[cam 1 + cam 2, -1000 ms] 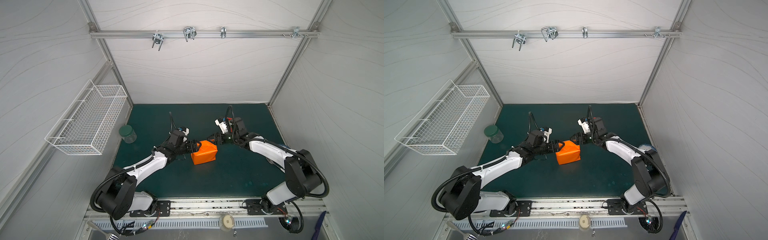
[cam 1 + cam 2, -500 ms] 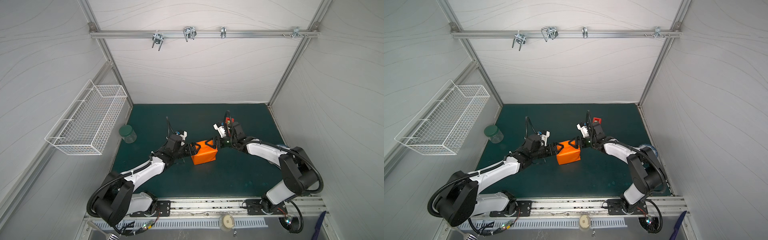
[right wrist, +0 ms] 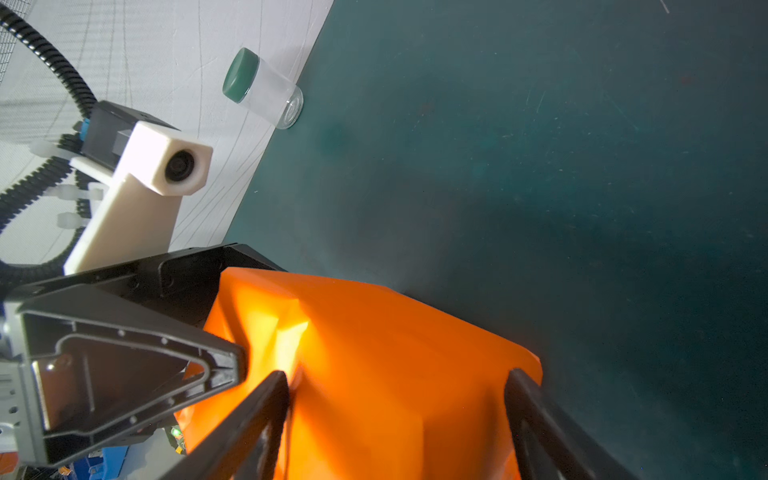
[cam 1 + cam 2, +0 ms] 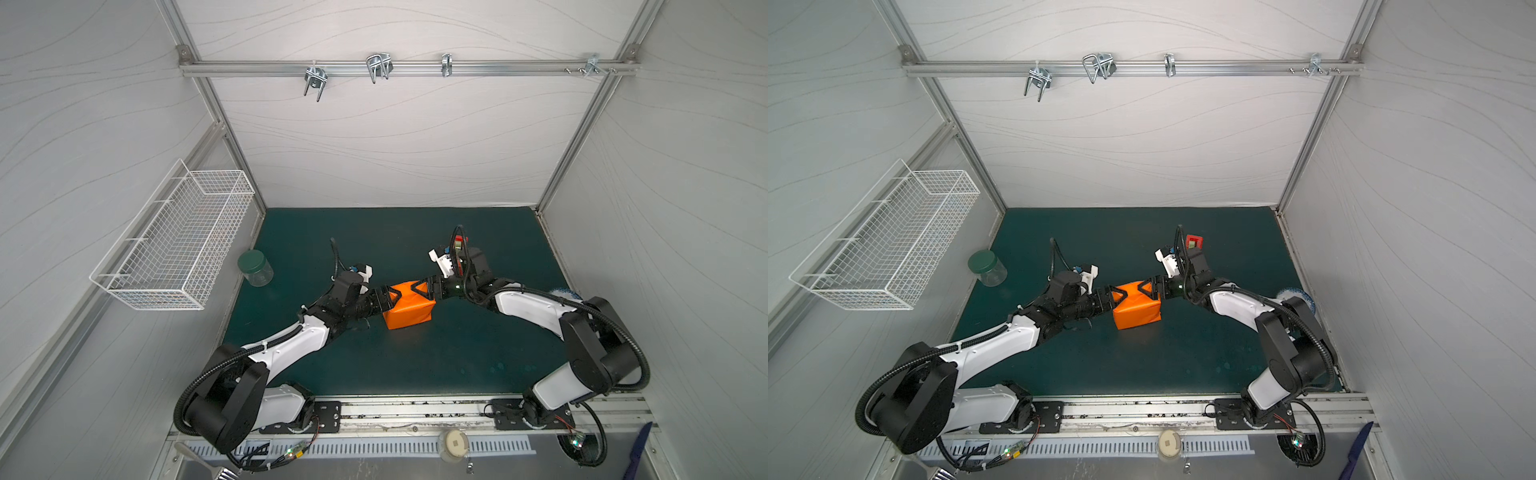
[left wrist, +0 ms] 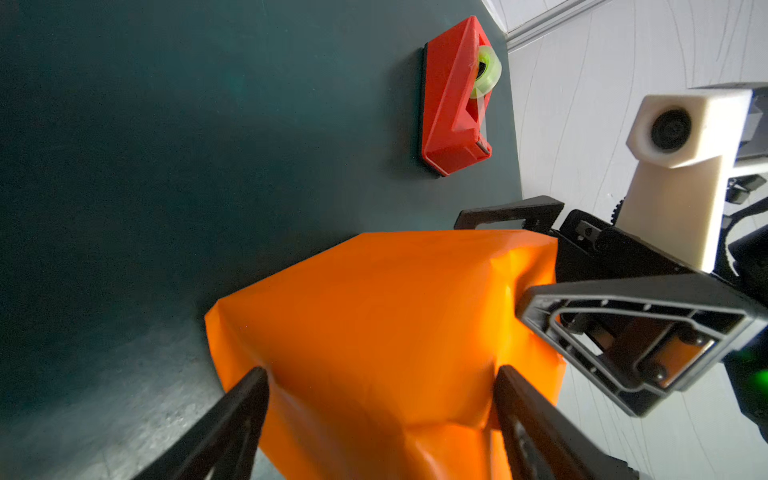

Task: Wrap the gift box in paper

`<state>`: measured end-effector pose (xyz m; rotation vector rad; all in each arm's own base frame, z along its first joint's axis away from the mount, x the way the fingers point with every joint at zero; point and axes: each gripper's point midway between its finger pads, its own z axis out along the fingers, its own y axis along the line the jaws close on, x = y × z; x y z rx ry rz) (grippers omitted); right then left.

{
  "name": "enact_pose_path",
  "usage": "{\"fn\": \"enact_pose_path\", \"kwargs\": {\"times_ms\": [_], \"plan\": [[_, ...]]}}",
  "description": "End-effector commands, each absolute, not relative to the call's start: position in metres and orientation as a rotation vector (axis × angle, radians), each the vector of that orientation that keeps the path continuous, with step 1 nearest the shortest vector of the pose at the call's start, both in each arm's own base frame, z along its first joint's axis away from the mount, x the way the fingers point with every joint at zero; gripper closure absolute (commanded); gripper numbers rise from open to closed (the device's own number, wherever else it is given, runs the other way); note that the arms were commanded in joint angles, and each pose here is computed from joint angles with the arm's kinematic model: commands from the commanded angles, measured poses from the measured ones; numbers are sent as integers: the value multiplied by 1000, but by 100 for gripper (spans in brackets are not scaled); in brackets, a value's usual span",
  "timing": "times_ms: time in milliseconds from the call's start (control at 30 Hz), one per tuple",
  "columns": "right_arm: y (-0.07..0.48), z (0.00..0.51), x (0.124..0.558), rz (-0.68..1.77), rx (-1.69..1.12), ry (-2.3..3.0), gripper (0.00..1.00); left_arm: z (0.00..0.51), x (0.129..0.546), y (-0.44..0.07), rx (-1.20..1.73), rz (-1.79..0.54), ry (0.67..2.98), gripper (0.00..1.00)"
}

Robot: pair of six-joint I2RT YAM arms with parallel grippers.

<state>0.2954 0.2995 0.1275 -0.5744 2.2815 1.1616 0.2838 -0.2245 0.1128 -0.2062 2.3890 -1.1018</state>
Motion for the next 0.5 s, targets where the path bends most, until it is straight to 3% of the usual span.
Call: {"fn": "enact_pose_path", "kwargs": {"times_ms": [0, 267, 467], "plan": [[293, 112, 283, 1124, -583, 2391, 18, 93, 278, -221, -244, -1077, 2454, 15], [284, 166, 312, 1148, -496, 2304, 16, 64, 262, -211, -268, -1027, 2529, 19], [219, 170, 351, 1009, -169, 2416, 18, 57, 258, -210, -249, -1013, 2555, 19]]}}
